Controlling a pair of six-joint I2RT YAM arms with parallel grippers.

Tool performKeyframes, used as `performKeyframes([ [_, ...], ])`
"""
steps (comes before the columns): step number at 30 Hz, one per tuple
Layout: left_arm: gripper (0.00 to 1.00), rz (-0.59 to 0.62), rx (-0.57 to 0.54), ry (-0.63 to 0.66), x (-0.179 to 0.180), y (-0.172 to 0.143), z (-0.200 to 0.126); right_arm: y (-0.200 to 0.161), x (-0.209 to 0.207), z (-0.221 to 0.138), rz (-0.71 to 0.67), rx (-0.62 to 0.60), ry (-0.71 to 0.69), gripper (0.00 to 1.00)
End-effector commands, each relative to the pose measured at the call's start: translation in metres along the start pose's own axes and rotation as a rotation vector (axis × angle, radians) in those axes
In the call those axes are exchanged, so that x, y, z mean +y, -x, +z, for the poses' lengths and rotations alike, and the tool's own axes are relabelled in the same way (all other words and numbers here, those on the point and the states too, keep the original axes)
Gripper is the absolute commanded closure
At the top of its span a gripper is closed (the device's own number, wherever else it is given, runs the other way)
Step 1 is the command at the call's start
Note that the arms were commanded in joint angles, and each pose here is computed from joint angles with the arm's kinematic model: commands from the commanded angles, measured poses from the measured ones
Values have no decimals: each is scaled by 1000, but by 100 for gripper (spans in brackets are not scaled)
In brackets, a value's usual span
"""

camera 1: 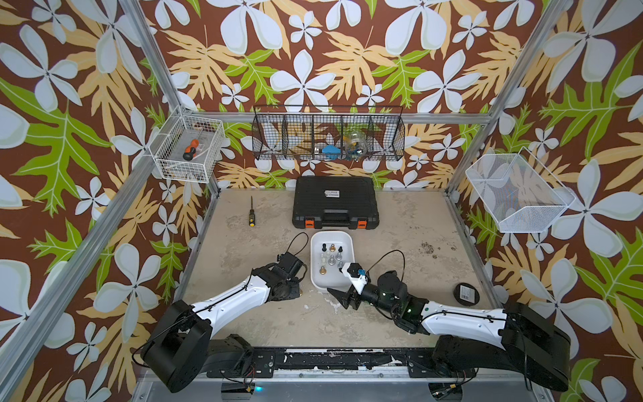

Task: Put the chess pieces into the storage box
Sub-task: Pick up the chess piece at the center of the board.

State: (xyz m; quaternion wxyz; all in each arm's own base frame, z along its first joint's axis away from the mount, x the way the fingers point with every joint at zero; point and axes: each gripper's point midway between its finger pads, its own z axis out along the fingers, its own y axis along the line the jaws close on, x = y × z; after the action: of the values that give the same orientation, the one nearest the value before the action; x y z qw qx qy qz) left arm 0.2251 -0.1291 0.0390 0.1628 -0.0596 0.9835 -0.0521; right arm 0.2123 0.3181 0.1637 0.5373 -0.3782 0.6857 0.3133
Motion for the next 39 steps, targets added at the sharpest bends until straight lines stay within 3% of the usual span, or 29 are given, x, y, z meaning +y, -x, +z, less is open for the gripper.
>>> performKeyframes([
  [1,76,3,5,-5,-1,-1,3,4,0,0,-3,-15,-4,20],
  [13,85,14,-23,-6,-1,4,1,9,-5,-7,5,-47,-32,20],
  [23,88,27,-106,-2,-7,32,-31,16,-23,-19,32,-92,-141,19],
  [32,89,140,-175,-61,-59,71,-65,17,-59,-35,142,-128,-253,18],
  [39,89,239,-174,-114,-117,81,-64,19,-67,-42,159,-144,-283,17],
])
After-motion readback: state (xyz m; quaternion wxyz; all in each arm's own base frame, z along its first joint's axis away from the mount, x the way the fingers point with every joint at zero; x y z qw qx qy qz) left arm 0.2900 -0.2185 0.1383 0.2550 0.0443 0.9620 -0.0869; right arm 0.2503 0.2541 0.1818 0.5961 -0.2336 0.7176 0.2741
